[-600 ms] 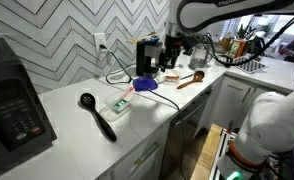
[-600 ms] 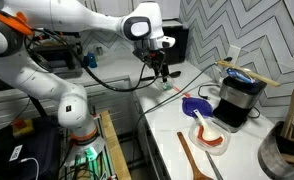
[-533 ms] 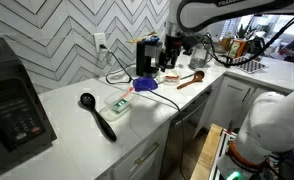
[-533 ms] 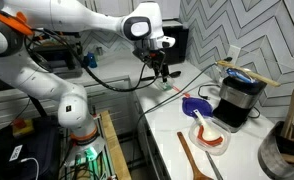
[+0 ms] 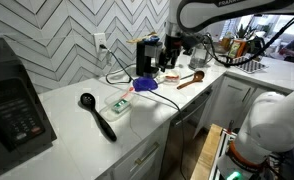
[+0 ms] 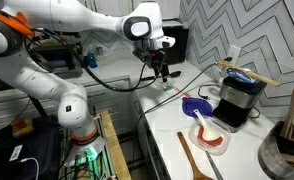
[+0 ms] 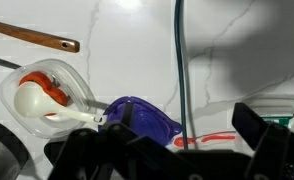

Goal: Remove the white serving spoon from the lunchbox on the right and put it in the lunchbox on the left

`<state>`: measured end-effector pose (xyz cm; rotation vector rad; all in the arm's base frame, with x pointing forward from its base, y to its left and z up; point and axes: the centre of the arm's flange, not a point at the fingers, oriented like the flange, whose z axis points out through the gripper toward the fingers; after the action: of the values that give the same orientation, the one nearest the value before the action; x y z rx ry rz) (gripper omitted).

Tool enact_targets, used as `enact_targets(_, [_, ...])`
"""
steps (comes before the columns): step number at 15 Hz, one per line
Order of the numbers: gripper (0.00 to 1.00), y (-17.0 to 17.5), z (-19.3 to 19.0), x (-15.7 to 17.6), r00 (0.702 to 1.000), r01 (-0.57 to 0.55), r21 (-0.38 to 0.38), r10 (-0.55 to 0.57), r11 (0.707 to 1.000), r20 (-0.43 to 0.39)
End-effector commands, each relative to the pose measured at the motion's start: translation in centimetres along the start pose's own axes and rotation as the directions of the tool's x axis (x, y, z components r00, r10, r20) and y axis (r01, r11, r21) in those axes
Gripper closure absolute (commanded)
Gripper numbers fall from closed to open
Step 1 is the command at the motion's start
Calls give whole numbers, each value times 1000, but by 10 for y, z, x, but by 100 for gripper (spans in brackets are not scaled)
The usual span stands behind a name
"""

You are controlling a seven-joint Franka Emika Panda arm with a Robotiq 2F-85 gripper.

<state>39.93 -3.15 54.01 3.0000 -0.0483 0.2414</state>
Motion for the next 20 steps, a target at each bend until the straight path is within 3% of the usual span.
enact_targets(1, [0, 0, 0, 0, 1000, 0, 0, 0, 1000, 0])
enact_targets(6, [0, 3, 0, 3, 1000, 0, -10, 0, 1000, -23])
enact_targets(11, [0, 67, -6, 43, 979, -167, -88, 154, 982, -136])
enact_targets(12, [0, 82, -5, 46, 977, -182, -103, 168, 978, -132])
enact_targets(16, [0, 160, 6, 41, 997, -69, -165, 62, 984, -50])
enact_targets(20, [0, 223, 34, 15, 999, 31, -154, -24, 988, 49])
